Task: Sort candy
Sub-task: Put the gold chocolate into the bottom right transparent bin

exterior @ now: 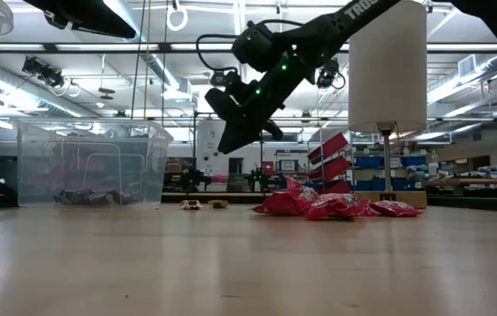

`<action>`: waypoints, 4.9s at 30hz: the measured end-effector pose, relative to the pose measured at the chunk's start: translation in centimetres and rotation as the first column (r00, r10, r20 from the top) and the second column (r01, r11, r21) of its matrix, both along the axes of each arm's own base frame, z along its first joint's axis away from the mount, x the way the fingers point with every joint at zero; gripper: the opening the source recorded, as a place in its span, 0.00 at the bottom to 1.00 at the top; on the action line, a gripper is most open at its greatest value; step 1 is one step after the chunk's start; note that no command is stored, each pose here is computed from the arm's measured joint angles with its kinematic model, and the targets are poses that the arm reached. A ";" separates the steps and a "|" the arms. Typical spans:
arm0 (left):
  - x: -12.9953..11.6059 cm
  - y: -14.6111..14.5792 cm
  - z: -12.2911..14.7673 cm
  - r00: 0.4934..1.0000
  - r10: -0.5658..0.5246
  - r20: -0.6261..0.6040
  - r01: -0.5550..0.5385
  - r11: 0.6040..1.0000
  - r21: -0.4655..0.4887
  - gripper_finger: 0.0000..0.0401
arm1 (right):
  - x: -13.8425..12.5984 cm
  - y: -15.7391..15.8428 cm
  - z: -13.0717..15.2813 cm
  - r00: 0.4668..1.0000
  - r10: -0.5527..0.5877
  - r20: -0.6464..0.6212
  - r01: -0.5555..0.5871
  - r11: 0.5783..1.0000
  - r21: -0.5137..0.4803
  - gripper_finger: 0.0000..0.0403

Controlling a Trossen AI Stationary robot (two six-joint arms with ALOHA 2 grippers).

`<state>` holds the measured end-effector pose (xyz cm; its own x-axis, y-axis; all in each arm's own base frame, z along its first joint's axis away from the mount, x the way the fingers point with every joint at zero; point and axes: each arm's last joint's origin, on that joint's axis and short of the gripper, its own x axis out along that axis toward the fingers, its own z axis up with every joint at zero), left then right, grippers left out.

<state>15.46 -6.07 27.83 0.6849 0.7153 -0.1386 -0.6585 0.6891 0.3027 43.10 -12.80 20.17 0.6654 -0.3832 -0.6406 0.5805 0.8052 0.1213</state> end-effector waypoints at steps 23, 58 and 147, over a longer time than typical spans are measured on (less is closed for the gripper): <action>0.0 0.0 0.0 1.000 -0.002 0.009 0.003 1.000 -0.008 0.21 | 0.1 -0.7 0.2 1.000 -0.001 0.024 0.001 0.999 -0.036 0.15; -0.1 0.1 0.2 0.997 0.073 0.016 -0.074 0.996 0.054 0.21 | 1.2 -0.5 -6.8 0.988 -0.145 -0.053 0.154 0.960 0.233 0.22; -0.1 0.1 0.1 0.998 0.047 -0.038 -0.044 0.996 0.083 0.21 | 3.8 -3.2 -5.8 0.957 -0.184 -0.223 0.248 0.919 0.305 0.00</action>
<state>15.35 -5.95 27.94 0.6466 0.7556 -0.1045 -0.6748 0.6305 0.3835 46.91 -16.00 14.40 0.4467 -0.2524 -0.8583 0.7734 0.5913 0.2285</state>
